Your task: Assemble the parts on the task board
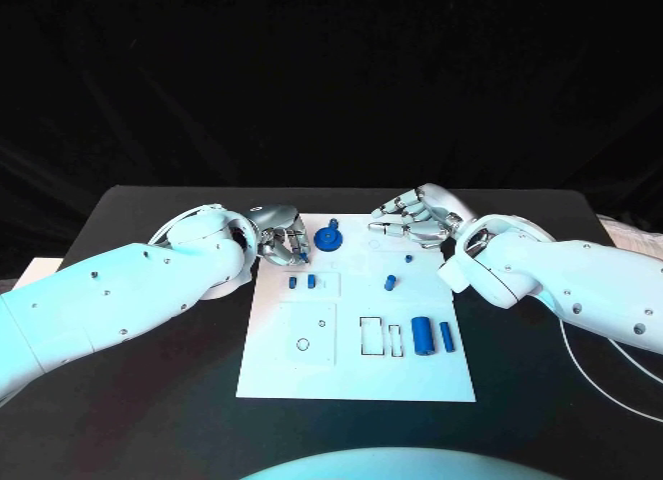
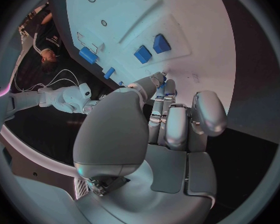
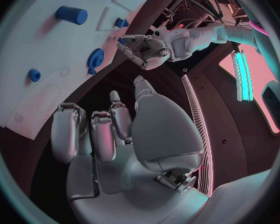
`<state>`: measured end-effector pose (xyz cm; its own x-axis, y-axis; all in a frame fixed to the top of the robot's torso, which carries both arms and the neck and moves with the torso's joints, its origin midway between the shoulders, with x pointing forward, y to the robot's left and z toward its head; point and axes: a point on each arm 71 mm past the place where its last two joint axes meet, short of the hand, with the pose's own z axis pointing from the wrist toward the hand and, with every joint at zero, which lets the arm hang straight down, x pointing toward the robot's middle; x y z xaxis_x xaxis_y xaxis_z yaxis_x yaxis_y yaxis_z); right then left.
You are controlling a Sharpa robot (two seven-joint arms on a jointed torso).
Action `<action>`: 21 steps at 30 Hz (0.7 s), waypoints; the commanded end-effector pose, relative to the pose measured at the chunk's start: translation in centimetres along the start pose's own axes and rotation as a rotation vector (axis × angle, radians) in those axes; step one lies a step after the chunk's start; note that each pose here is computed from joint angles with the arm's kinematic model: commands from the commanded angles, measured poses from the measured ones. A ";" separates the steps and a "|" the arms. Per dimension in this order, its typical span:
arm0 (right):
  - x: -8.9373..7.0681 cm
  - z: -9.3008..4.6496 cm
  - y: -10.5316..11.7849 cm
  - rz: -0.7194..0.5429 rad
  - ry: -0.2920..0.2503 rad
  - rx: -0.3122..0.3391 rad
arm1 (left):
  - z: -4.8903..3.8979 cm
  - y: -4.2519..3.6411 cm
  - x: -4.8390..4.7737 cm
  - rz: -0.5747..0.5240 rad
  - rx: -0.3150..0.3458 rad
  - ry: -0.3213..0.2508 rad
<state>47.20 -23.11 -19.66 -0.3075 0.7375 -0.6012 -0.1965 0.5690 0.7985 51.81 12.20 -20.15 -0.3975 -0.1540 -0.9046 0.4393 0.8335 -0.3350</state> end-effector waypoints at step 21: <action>0.3 0.1 0.1 0.002 0.020 -0.011 | 1.02 -0.27 0.90 0.054 0.000 0.035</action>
<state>47.20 -22.94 -19.71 -0.3116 0.7371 -0.5996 -0.1974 0.5670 0.7997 52.24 11.47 -20.98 -0.3941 -0.1178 -0.9115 0.4477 0.8415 -0.3023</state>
